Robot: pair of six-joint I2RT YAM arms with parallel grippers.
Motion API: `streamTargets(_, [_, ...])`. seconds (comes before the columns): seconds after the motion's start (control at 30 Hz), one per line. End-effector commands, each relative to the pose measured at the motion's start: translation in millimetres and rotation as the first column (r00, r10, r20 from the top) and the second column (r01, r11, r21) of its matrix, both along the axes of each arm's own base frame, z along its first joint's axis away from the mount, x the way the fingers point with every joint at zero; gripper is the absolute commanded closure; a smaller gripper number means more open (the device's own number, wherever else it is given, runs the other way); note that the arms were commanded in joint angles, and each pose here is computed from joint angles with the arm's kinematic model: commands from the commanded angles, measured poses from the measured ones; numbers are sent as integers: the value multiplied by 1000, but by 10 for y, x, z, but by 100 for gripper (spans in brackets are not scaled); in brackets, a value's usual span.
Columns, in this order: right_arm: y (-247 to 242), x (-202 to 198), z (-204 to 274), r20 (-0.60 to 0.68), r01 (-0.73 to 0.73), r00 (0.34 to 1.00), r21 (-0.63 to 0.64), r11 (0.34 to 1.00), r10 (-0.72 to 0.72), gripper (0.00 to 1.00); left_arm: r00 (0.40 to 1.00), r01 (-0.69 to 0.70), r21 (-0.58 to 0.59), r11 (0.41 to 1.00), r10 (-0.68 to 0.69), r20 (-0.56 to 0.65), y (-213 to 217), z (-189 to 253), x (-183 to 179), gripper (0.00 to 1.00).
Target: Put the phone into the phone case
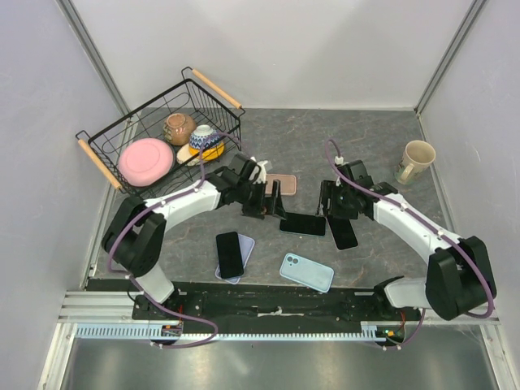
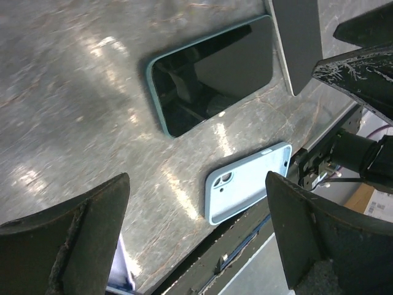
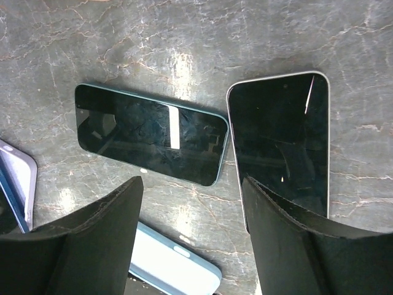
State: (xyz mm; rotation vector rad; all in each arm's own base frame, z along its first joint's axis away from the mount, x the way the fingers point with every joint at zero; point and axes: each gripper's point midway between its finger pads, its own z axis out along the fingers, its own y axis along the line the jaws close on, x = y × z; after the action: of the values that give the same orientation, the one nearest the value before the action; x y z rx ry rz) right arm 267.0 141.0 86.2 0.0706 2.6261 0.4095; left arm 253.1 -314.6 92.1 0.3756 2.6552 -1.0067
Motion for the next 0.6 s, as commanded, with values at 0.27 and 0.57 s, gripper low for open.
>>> streamTargets(0.27, [116, -142, -359, -99, 1, 995, -6, 1000, -2, 31, 969, -239, -221, 946, 217, -116, 741, 21, 100, 2])
streamTargets(0.57, [102, -196, -591, -142, 1, 990, -19, 1000, -4, 32, 973, -224, -316, 922, 190, -134, 548, 103, 215, 5])
